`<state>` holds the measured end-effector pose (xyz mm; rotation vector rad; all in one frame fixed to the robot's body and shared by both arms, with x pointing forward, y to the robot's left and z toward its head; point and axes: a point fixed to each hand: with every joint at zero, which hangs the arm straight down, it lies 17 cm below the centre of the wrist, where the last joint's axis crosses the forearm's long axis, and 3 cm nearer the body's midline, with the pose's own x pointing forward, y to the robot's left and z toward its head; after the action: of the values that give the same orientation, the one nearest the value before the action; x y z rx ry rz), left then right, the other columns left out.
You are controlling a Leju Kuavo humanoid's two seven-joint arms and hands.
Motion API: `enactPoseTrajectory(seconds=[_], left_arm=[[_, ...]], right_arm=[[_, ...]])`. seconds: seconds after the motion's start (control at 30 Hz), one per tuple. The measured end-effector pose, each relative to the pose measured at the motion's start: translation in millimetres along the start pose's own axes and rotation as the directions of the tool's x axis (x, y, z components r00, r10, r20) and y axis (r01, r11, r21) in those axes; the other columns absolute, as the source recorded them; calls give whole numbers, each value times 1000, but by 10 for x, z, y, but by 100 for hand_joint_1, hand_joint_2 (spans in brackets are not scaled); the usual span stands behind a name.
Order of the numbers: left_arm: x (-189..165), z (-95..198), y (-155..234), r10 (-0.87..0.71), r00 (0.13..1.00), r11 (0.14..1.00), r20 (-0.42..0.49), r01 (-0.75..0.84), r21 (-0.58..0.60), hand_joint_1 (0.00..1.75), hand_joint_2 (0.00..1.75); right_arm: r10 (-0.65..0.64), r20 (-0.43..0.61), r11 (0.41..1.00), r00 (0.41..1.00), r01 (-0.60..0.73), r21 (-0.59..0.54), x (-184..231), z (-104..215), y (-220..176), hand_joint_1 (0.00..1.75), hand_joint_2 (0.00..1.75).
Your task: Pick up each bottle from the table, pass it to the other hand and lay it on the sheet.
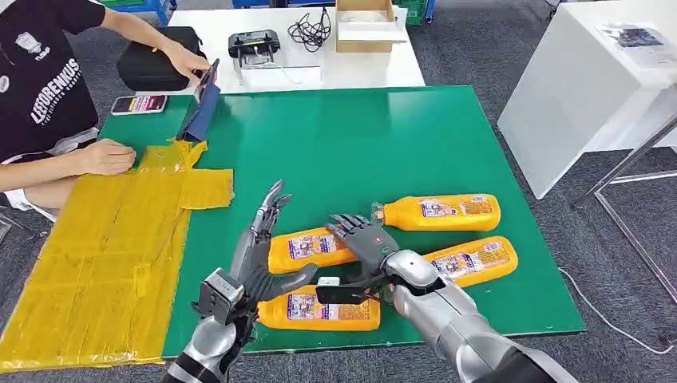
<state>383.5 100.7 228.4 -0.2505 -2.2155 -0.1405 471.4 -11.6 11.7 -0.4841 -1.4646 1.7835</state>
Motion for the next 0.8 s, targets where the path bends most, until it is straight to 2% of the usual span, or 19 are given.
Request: enactPoseTrajectory(seconds=[0.07, 0.13, 0.2, 0.23, 0.27, 0.33, 0.47, 0.53, 0.6, 0.63, 0.7, 0.8], left_arm=[[6, -4, -16, 2, 1000, 1000, 2, -2, -4, 0, 175], [12, -12, -29, 6, 1000, 1000, 4, -6, -7, 0, 175], [24, -25, -46, 10, 1000, 1000, 8, -10, -10, 0, 175], [28, -29, -51, 12, 1000, 1000, 9, -12, -11, 0, 175], [28, -31, -55, 13, 1000, 1000, 9, -13, -12, 0, 175], [32, -30, -73, 16, 1000, 1000, 10, -16, -16, 0, 175], [33, -28, -85, 18, 1000, 1000, 9, -17, -19, 0, 175], [34, -27, -88, 18, 1000, 1000, 9, -18, -19, 0, 175], [33, -27, -88, 18, 1000, 1000, 9, -18, -19, 0, 175], [33, -27, -87, 19, 1000, 1000, 9, -19, -19, 0, 175], [33, -26, -88, 20, 1000, 1000, 9, -19, -19, 0, 175], [31, -22, -88, 19, 1000, 1000, 8, -19, -20, 0, 175]], right_arm=[[34, -11, 999, 999, -34, 36, -32, 5, 50, 0, 175], [77, -22, 995, 997, -75, 72, -67, 4, 78, 14, 175], [109, -25, 989, 994, -106, 103, -94, 9, 110, 79, 175], [119, -23, 987, 993, -116, 113, -91, 11, 125, 79, 175], [125, -23, 986, 992, -122, 117, -94, 15, 138, 98, 175], [132, -25, 984, 991, -129, 121, -99, 18, 149, 101, 175], [138, -25, 983, 990, -134, 126, -105, 23, 163, 131, 175], [139, -26, 983, 990, -135, 125, -111, 22, 154, 129, 175], [140, -28, 983, 990, -135, 124, -116, 22, 152, 136, 175], [140, -29, 983, 990, -135, 124, -118, 22, 151, 141, 175], [143, -41, 984, 989, -137, 116, -137, 20, 138, 166, 175], [153, -63, 986, 986, -148, 73, -162, 13, 83, 175, 175]])
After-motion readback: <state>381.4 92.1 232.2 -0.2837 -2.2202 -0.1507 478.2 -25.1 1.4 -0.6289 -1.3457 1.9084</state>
